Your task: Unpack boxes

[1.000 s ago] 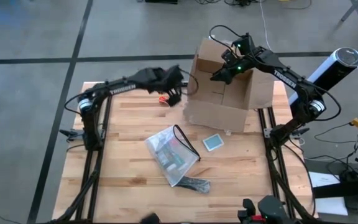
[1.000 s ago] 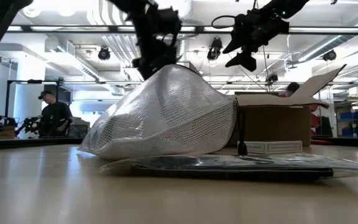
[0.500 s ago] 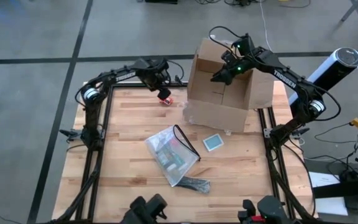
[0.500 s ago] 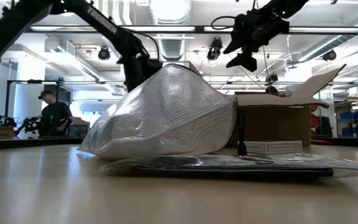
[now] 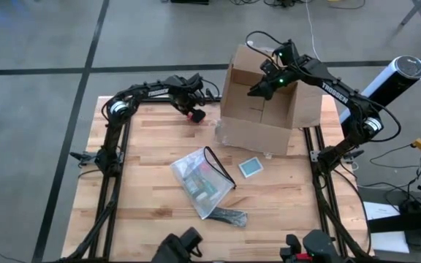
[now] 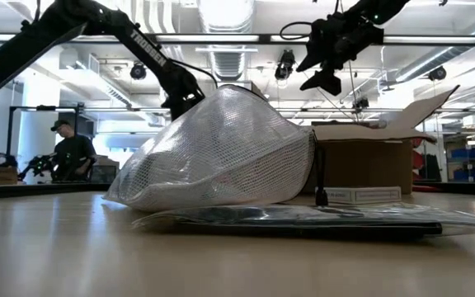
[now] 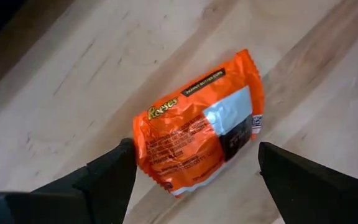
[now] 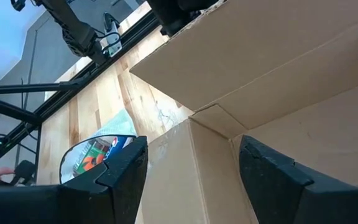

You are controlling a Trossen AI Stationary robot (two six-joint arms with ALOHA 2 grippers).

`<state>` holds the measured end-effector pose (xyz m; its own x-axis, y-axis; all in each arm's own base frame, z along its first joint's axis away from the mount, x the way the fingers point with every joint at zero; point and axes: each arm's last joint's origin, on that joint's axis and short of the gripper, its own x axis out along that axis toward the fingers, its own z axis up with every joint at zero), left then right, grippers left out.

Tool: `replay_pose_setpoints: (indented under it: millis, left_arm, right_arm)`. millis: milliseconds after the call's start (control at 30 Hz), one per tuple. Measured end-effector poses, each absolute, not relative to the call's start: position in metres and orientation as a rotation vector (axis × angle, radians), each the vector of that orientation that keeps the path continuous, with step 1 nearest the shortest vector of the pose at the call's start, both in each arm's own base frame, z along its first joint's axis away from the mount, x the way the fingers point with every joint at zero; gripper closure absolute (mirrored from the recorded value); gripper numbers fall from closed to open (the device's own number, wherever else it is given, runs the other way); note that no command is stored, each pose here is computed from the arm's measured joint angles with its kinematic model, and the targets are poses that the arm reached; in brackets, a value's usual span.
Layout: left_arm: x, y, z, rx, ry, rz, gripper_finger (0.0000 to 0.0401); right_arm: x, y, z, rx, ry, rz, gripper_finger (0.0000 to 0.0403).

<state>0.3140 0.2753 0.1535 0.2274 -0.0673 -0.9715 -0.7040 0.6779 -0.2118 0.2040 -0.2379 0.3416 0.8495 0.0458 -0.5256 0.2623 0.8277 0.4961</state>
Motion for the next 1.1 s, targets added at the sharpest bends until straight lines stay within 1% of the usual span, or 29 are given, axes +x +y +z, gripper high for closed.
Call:
replay_pose_setpoints:
  millis: [133,167,233,333,500,533,567,667,800,933,1033,1100]
  left_arm:
    - [0.317,0.272,0.154,-0.730,1.288,0.488,0.0092]
    - [0.318,0.271,0.154,-0.726,1.287,0.485,0.0097]
    - [0.320,0.270,0.154,-0.718,1.280,0.481,0.0124]
    - [0.324,0.269,0.154,-0.709,1.264,0.471,0.0197]
    - [0.327,0.267,0.155,-0.732,1.233,0.435,0.0346]
    - [0.327,0.266,0.156,-0.739,1.229,0.425,0.0371]
    - [0.327,0.266,0.158,-0.750,1.221,0.416,0.0385]
    - [0.329,0.261,0.166,-0.757,1.204,0.397,0.0391]
    - [0.328,0.243,0.191,-0.739,1.217,0.363,0.0398]
    - [0.322,0.214,0.230,-0.674,1.231,0.303,0.0400]
    - [0.318,0.190,0.265,-0.591,1.181,0.269,0.0400]
    - [0.316,0.173,0.288,-0.493,1.121,0.228,0.0400]
  right_arm:
    - [0.204,-0.238,0.342,0.589,0.551,-0.121,0.0192]
    - [0.204,-0.238,0.342,0.589,0.551,-0.121,0.0192]
    - [0.204,-0.238,0.342,0.587,0.549,-0.121,0.0194]
    - [0.204,-0.238,0.342,0.587,0.550,-0.121,0.0194]
    - [0.204,-0.238,0.342,0.587,0.550,-0.121,0.0194]
    - [0.204,-0.238,0.342,0.587,0.549,-0.121,0.0194]
    - [0.204,-0.238,0.342,0.587,0.550,-0.121,0.0194]
    - [0.204,-0.238,0.342,0.587,0.550,-0.121,0.0194]
    - [0.204,-0.238,0.342,0.587,0.550,-0.121,0.0194]
    - [0.204,-0.238,0.342,0.586,0.549,-0.121,0.0194]
    - [0.204,-0.238,0.342,0.581,0.548,-0.120,0.0194]
    - [0.204,-0.238,0.342,0.577,0.546,-0.119,0.0194]
